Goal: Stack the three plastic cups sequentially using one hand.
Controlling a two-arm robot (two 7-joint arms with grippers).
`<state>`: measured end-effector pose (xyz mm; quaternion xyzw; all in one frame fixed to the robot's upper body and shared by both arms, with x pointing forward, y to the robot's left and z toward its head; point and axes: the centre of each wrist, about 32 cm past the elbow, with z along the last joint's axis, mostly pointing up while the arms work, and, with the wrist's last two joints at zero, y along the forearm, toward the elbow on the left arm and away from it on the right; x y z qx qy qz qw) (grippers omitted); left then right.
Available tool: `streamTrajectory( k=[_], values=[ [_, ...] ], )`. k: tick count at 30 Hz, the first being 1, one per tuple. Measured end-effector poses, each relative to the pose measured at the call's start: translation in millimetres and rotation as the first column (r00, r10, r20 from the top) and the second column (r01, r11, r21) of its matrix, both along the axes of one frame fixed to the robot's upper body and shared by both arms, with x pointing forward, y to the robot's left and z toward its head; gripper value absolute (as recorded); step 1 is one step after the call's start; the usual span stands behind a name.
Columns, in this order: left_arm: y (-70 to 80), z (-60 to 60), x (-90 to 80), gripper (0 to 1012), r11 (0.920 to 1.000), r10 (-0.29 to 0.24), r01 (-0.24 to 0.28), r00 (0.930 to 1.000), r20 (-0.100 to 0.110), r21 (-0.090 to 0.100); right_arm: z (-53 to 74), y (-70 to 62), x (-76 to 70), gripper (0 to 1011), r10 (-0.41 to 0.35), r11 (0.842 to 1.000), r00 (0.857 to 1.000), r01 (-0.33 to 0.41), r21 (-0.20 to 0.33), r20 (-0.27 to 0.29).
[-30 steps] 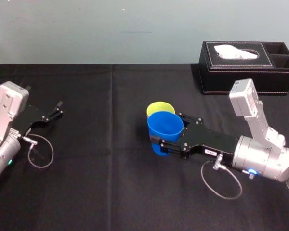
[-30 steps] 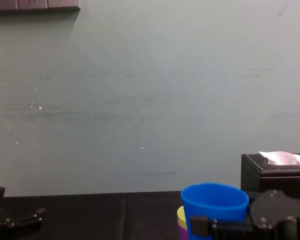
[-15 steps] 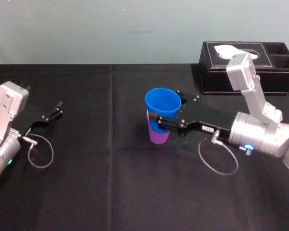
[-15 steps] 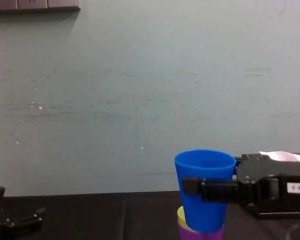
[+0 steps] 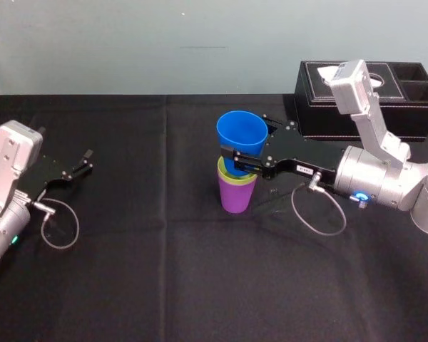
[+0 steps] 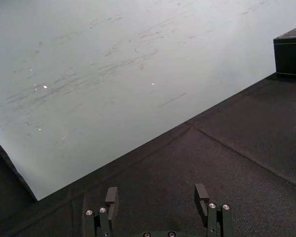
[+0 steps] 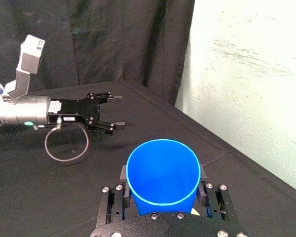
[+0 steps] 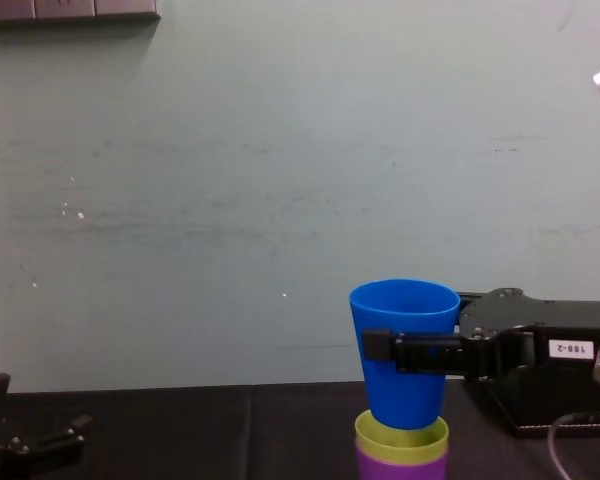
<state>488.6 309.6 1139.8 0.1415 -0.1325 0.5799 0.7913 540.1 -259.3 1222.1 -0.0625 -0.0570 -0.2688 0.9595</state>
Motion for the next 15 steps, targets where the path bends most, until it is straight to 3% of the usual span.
streamTrajectory(
  k=[15],
  values=[
    [0.0,0.0,0.0,1011,1.0,0.0,0.0,1.0,0.0,0.0,-10.9,0.9,10.9,734,-0.007,1.0,1.0,0.007,0.002,-0.008]
  ],
)
